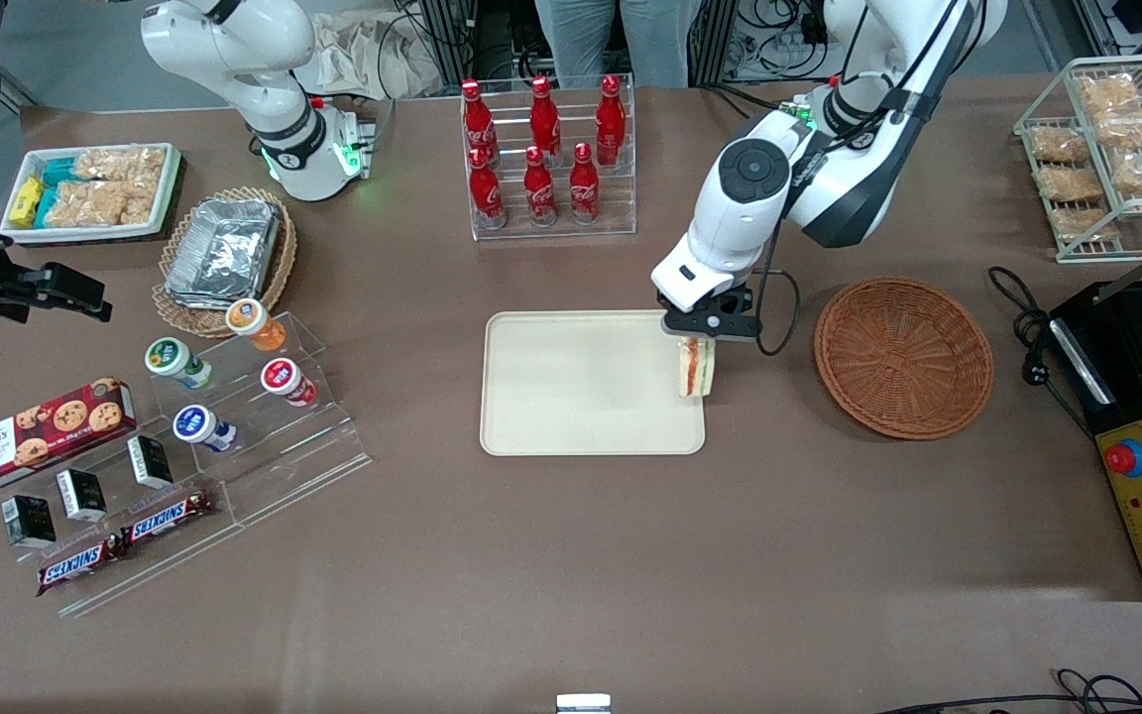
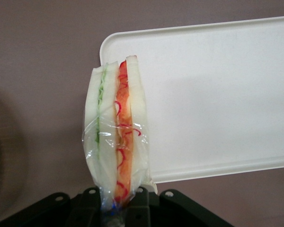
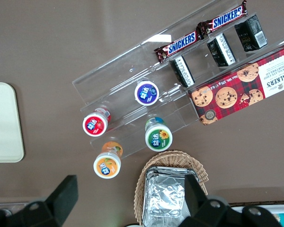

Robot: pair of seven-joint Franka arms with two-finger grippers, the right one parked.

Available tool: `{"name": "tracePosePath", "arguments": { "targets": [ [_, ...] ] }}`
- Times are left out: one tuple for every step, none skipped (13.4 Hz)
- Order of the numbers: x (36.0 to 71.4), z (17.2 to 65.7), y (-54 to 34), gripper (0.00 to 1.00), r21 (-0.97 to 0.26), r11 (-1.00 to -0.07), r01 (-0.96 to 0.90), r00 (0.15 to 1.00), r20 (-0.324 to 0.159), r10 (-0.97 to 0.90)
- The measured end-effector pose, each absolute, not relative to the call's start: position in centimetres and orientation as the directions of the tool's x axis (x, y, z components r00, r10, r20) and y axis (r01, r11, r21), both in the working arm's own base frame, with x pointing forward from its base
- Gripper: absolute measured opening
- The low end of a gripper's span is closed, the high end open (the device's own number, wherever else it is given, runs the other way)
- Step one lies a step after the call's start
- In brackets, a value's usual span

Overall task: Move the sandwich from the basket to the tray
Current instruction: 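Carry the sandwich over the white tray with the left gripper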

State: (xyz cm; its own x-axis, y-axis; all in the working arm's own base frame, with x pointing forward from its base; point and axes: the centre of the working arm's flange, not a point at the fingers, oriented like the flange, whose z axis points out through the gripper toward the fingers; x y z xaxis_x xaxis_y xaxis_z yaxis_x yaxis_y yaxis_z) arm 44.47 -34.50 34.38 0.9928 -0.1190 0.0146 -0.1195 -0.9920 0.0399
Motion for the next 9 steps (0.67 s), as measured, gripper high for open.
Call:
{"name": "tracePosePath", "arguments": {
  "targets": [
    [44.5,33.6,-34.6,0.17,0.033,-0.991,-0.131,0.991,0.012,-0.131],
    [44.6,32.8,-34.7,0.17,0.028,-0.99,-0.14,0.99,0.006,-0.14],
    [44.6,32.1,-34.7,0.17,0.027,-0.989,-0.143,0.99,-0.001,-0.143],
    [44.6,31.6,-34.8,0.17,0.028,-0.989,-0.147,0.989,-0.004,-0.147],
    [44.6,31.0,-35.0,0.17,0.027,-0.988,-0.155,0.988,-0.005,-0.155],
    [44.5,30.4,-35.2,0.17,0.027,-0.986,-0.165,0.986,-0.006,-0.165],
    [44.4,29.8,-35.4,0.17,0.025,-0.985,-0.172,0.985,-0.011,-0.172],
    [44.4,29.2,-35.5,0.17,0.024,-0.984,-0.177,0.984,-0.017,-0.177],
    [44.3,28.7,-35.6,0.17,0.021,-0.983,-0.184,0.983,-0.021,-0.184]
  ]
}}
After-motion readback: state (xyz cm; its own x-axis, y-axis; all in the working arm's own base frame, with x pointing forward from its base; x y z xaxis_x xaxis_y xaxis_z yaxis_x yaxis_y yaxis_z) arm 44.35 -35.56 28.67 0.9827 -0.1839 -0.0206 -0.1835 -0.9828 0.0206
